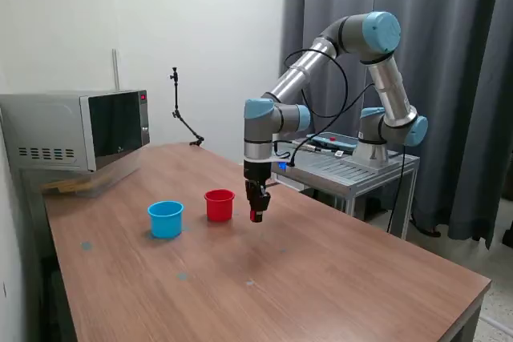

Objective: Place red objects in the red bin, and blue objects in the blue bin.

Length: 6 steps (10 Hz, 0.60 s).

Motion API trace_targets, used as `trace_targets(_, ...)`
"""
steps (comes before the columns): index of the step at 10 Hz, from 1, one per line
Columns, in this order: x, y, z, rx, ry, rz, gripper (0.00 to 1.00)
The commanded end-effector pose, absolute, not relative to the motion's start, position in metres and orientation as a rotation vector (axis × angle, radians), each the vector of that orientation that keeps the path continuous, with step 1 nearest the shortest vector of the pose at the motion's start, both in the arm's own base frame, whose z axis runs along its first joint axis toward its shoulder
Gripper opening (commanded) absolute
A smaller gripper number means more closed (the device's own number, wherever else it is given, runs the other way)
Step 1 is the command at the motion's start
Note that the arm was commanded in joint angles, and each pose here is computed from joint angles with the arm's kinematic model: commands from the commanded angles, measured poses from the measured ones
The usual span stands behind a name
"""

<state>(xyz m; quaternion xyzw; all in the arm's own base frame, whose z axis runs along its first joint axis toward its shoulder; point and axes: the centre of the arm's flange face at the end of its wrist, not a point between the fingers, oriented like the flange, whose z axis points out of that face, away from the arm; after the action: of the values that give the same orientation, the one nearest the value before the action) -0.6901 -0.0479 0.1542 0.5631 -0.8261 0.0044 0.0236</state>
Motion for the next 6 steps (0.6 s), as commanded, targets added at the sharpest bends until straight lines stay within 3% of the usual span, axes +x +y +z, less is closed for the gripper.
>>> trace_targets(1, -0.693, -0.034, 0.190, 1.642, -2.580, -0.051, 0.00)
trace_targets(5, -0.686, -0.009, 0.191, 1.567, -2.683, -0.005, 0.00)
trace_targets(6, -0.685, 0.008, 0.195, 1.486, -2.738, -0.034, 0.00)
